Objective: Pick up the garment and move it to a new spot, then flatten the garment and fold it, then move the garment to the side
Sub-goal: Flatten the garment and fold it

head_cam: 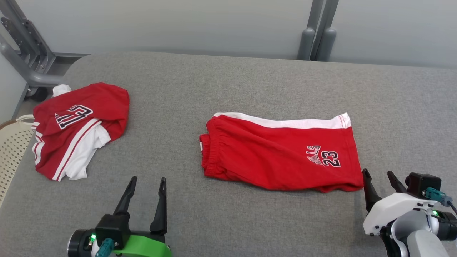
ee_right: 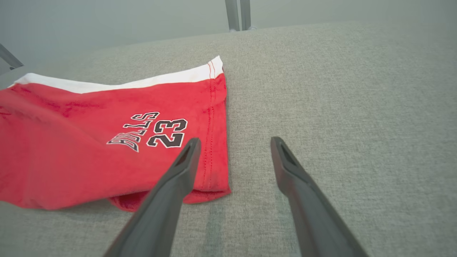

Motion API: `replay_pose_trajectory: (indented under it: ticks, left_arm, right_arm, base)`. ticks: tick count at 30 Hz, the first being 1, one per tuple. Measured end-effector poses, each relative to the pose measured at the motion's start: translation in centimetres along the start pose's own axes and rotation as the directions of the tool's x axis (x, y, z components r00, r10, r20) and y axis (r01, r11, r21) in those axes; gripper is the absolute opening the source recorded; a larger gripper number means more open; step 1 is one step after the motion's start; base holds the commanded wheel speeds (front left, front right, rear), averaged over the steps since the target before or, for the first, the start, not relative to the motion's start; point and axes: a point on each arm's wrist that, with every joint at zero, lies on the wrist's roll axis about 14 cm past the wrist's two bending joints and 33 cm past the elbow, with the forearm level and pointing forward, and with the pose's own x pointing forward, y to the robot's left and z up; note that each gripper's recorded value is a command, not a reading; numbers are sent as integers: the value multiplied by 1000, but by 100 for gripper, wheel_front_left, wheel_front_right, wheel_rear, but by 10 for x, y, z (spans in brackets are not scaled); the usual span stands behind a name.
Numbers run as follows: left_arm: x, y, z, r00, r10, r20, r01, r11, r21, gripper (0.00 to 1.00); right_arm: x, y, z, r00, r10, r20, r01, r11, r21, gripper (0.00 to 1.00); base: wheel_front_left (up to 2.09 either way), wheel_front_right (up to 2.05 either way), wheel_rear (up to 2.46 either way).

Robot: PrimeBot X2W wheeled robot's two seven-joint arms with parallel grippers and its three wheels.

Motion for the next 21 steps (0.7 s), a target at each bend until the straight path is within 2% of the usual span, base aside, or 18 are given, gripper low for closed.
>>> replay_pose_trajectory:
  ticks: [5,11,16,21]
  left_arm:
    - [-1,20,5,995,102,15,-101,994,-31,100]
    - [-5,29,21,987,143,77,-136,987,-87,100]
    - [-11,30,23,986,140,90,-132,987,-92,100]
    - [-14,29,14,993,100,64,-95,993,-69,100]
  right_arm:
    - [-18,-6,13,999,-12,46,9,998,60,100]
    - [-33,0,33,991,6,132,-16,997,74,100]
    - [-48,13,49,977,44,207,-50,998,25,100]
    - [-61,33,62,956,105,275,-88,993,-73,100]
  base:
    - [0,0,0]
    - [0,0,0]
    - [0,0,0]
    - [0,0,0]
